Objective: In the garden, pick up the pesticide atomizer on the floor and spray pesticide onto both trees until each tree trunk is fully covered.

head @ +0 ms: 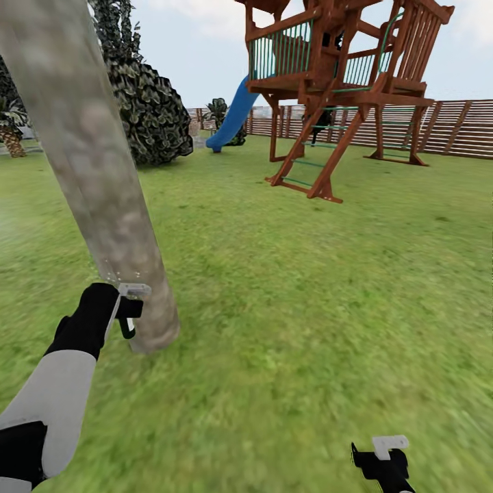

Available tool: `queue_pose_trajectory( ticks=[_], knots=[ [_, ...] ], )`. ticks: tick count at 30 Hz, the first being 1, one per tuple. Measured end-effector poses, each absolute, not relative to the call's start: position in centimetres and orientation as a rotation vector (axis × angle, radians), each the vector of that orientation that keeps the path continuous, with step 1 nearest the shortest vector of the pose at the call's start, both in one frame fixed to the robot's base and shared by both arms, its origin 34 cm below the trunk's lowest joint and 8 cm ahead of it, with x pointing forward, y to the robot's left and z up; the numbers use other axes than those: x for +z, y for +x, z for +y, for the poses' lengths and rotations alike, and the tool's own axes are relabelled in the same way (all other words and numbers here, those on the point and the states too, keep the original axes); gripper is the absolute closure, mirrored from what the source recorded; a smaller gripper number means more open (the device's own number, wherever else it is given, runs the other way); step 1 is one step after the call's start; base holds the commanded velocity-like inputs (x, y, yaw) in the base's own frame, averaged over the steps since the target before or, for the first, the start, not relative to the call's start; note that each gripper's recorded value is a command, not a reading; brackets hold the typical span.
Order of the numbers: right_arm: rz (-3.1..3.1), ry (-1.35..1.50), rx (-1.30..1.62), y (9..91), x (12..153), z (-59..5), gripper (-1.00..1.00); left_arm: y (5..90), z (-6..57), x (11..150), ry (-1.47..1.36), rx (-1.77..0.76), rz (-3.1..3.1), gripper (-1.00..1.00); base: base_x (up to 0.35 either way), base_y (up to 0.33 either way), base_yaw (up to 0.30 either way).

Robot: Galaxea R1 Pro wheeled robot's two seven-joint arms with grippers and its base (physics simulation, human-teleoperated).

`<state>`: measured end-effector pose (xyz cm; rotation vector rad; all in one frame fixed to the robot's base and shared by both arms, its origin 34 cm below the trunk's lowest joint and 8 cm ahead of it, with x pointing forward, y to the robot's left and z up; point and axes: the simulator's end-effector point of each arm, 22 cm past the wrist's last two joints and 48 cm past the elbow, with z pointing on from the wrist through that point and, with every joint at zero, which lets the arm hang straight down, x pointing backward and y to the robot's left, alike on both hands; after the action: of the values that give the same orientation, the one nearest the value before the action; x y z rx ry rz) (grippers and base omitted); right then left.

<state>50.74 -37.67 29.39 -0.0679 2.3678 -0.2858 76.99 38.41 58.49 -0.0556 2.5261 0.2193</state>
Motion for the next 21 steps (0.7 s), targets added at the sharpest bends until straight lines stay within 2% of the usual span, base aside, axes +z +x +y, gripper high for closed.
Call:
queue_pose_trajectory(
  ticks=[5, 15, 21],
  knots=[
    [2.367, -0.068, -0.284, 50.8, 29.4, -37.6, -1.00, 76.9, 38.7, 58.4, -0.057, 0.230, 2.526, 1.00, 0.019, -0.274, 0.039],
    [2.367, -0.068, -0.284, 50.8, 29.4, -37.6, -1.00, 76.9, 38.7, 58.4, -0.058, 0.233, 2.526, 1.00, 0.082, -0.274, 0.247],
    [2.366, -0.067, -0.288, 50.8, 29.4, -37.7, -1.00, 76.6, 40.0, 58.4, -0.140, 0.203, 2.516, 1.00, 0.086, -0.274, 0.016]
  ],
)
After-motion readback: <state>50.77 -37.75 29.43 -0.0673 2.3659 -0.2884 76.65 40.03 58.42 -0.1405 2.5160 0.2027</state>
